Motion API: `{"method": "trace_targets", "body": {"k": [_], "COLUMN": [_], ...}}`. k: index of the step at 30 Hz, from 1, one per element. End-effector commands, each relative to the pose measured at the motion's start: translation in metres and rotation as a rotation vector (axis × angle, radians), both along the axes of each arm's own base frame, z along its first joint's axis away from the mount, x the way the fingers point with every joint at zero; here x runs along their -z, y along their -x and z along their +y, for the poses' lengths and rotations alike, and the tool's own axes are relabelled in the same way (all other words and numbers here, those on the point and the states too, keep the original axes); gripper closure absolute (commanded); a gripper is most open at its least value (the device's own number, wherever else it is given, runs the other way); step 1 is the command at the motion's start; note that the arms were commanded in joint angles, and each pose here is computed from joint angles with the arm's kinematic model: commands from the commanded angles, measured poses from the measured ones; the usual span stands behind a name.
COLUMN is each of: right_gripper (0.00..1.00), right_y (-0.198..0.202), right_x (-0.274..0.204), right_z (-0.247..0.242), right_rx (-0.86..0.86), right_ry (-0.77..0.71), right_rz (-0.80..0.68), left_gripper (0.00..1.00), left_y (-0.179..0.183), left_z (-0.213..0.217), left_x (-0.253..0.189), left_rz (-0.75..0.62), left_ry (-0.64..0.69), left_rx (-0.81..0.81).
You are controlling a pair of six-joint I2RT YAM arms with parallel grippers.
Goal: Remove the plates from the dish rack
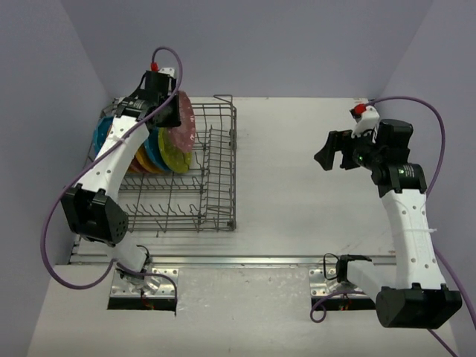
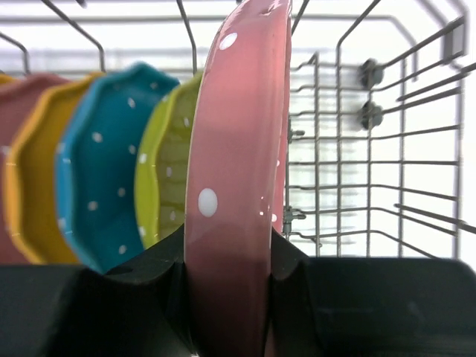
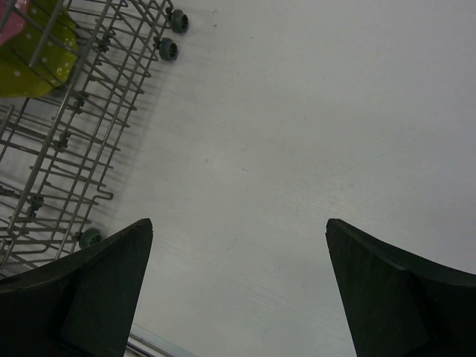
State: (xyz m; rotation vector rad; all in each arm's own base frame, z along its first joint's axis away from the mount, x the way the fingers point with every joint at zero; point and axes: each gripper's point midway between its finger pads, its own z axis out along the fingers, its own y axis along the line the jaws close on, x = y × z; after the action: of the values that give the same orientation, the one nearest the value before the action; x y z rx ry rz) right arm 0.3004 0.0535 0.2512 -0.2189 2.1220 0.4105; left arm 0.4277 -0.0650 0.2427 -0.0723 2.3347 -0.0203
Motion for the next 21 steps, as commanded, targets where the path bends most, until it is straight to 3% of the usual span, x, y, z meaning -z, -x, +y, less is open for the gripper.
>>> {"method": "trace_targets", "body": {"k": [1,5,10,15,21], "right_gripper": [0.01,0.01,0.01,0.01,0.01], "right_y": [-0.01,-0.012,-0.004,-0.016,-0.014], "right_x": [-0.039,-0.054,-0.094,-0.124,-0.138], "right_z": [0.009,0.027,0.078,0.101,0.144], "right_rx": [-0.035,-0.094,-0.35,-0.474,-0.647], "right_ry": [-0.033,-0.137,-0.437,-0.58,-0.551], "right_rz": [-0.088,-0.082,-0.031,0.015,-0.008], "left_gripper": [1.0,1.0,1.0,1.0,1.0], "left_y": [0.007,0.04,0.111,0.145,0.137], "left_z": [-0.003,-0.023,-0.09,-0.133,-0.149], "left_x": [-0.128,-0.187,-0.234,-0.233,-0.213], "left_rz": [-0.366,-0.541,-0.69,-0.615,-0.498], "left_ry": [0.064,0.184,0.416,0.679,0.798], "left_rx": [0.032,0.161,0.6,0.863,0.928]}}
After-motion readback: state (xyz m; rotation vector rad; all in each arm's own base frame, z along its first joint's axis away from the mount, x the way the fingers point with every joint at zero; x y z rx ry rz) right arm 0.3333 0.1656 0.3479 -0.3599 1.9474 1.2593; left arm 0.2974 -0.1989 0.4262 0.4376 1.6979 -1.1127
